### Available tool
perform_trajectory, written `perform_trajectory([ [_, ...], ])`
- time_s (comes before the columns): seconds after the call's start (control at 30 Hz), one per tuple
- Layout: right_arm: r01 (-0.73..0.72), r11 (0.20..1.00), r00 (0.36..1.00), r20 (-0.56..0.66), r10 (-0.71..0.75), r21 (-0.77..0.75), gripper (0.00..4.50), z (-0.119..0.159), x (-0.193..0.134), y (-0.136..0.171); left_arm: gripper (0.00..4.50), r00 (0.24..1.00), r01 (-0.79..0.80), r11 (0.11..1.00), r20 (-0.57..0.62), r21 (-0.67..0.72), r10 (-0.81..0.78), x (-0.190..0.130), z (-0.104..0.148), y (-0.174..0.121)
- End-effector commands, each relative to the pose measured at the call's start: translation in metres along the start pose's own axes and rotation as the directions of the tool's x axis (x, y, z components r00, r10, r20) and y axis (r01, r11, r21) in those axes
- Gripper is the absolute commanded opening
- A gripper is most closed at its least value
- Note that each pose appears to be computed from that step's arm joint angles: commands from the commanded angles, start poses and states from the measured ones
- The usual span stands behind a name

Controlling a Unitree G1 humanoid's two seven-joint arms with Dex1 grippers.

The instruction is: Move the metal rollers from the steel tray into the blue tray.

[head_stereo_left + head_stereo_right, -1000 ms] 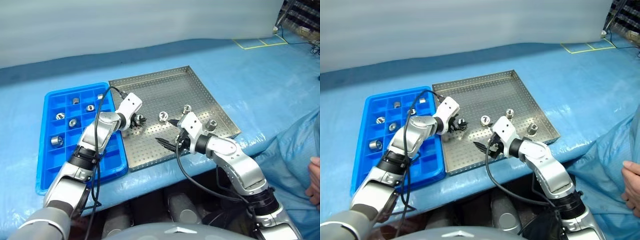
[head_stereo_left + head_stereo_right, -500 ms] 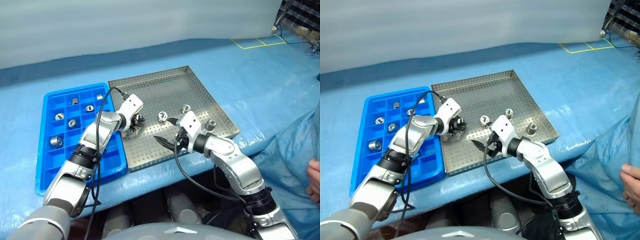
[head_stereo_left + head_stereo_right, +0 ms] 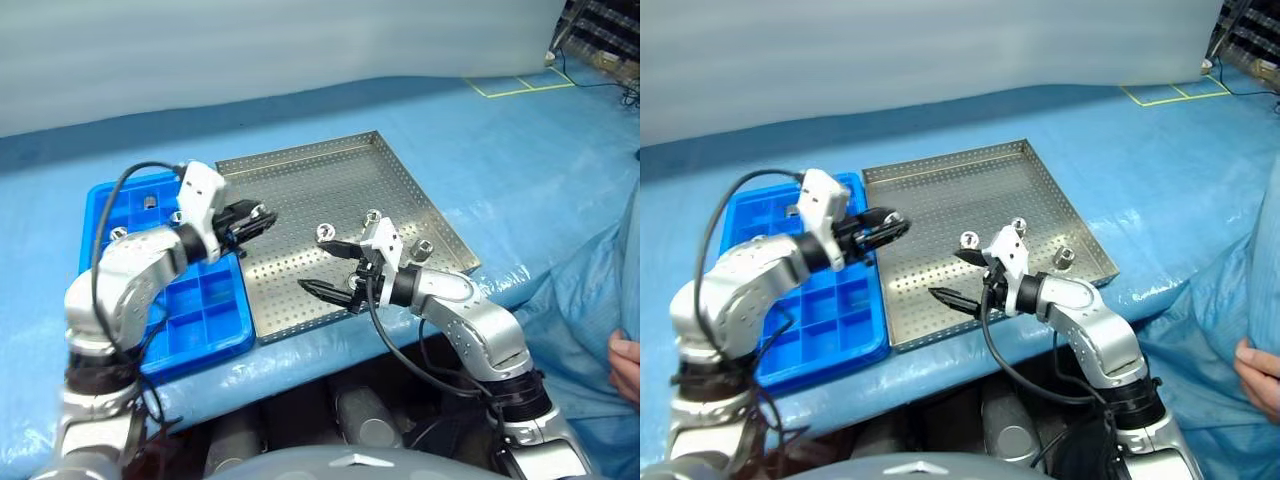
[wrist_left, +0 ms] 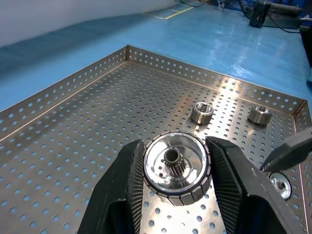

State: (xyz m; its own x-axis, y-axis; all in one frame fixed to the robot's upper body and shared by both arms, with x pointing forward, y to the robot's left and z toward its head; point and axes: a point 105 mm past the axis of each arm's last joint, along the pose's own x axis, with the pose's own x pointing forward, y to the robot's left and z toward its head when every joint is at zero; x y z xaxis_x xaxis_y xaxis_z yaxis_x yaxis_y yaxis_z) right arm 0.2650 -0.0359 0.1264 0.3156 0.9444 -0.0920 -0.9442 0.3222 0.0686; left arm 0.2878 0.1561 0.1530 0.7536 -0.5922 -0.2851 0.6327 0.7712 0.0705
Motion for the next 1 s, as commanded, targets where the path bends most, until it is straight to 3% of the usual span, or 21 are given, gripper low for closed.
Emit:
perform_trajectory([
  [0.03, -0.092, 0.994, 0.994, -0.057, 0.089, -0.061, 4.5, -0.004, 0.013, 0.017, 1.69, 0.993, -0.114, 0.983, -0.027, 0.145, 0.119, -0.034, 0.001, 0.005],
  [0.17, -0.091, 0.994, 0.994, -0.073, 0.086, -0.057, 4.5, -0.009, 0.019, 0.017, 1.69, 0.965, -0.227, 0.957, -0.088, 0.181, 0.245, -0.063, -0.015, 0.012],
  [0.4, -0.096, 0.995, 0.993, -0.065, 0.093, -0.04, 4.5, -0.008, 0.019, 0.016, 1.69, 0.906, -0.393, 0.915, -0.136, 0.087, 0.402, -0.091, -0.043, 0.017],
  [0.73, -0.067, 0.998, 0.996, -0.065, 0.066, -0.015, 4.5, -0.01, 0.018, 0.01, 1.69, 0.864, -0.467, 0.884, -0.218, -0.006, 0.454, -0.104, -0.077, 0.012],
  [1.0, -0.016, 1.0, 0.997, -0.074, 0.015, -0.017, 4.5, -0.012, 0.016, 0.002, 1.69, 0.847, -0.494, 0.87, -0.232, -0.01, 0.478, -0.106, -0.083, 0.018],
])
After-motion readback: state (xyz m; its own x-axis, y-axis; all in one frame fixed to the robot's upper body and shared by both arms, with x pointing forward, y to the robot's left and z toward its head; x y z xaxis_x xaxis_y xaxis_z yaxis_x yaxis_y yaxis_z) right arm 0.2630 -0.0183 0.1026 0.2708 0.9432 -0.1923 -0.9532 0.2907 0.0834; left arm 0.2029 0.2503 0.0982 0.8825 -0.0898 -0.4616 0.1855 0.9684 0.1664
